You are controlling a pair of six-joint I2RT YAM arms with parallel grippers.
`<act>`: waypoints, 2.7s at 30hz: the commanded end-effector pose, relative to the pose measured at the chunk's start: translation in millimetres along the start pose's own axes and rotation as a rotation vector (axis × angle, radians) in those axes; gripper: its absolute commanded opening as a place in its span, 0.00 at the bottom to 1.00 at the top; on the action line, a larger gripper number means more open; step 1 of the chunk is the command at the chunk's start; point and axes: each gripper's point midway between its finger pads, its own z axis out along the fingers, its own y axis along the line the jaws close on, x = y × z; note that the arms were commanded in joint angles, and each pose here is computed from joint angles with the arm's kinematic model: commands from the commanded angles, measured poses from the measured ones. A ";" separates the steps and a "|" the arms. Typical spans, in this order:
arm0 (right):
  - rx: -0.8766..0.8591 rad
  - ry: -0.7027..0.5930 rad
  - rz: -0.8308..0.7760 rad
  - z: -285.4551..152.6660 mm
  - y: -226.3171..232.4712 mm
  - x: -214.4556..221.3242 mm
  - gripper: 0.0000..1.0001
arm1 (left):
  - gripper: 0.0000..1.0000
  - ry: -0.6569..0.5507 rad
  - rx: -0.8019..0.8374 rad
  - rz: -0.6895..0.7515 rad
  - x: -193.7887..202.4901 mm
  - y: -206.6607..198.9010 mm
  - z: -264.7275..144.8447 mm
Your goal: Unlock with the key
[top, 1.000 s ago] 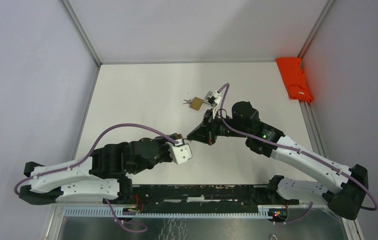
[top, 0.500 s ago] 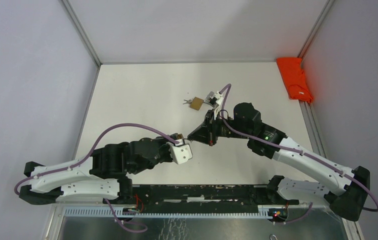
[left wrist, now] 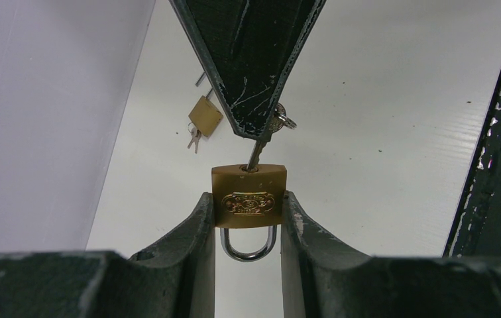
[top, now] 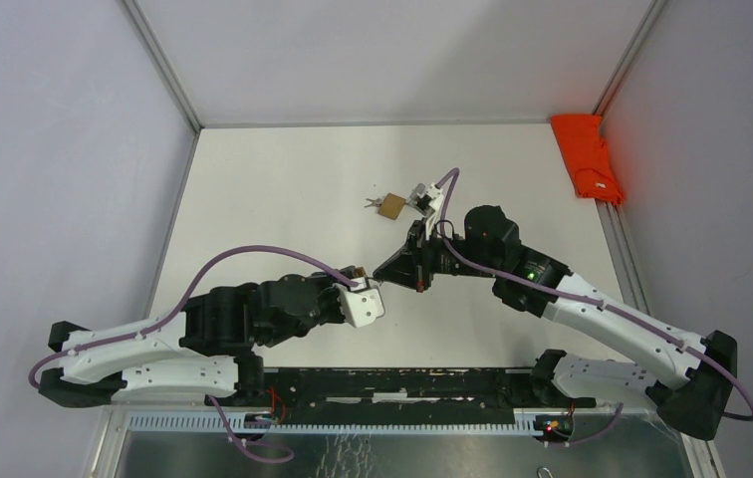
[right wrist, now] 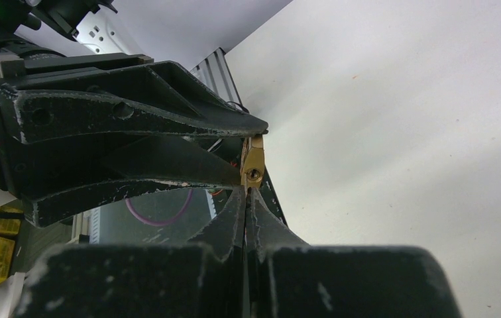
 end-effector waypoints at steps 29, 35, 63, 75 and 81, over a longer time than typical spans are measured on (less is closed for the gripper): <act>0.008 -0.064 -0.070 -5.0 14.9 -23.0 0.00 | 0.02 -0.088 -0.040 -0.051 -25.8 16.0 -9.1; 0.015 -0.068 -0.079 -6.0 16.3 -24.3 0.00 | 0.02 -0.088 -0.038 -0.051 -25.9 15.2 -8.6; 0.019 -0.056 -0.084 0.5 13.1 -23.9 0.00 | 0.02 -0.094 -0.038 -0.056 -26.6 16.2 -10.9; 0.056 -0.086 -0.094 -7.5 10.7 -29.5 0.00 | 0.02 -0.093 -0.036 -0.056 -27.1 15.6 -10.3; 0.051 -0.082 -0.092 -7.9 11.1 -27.6 0.00 | 0.02 -0.091 -0.032 -0.052 -27.9 14.8 -8.1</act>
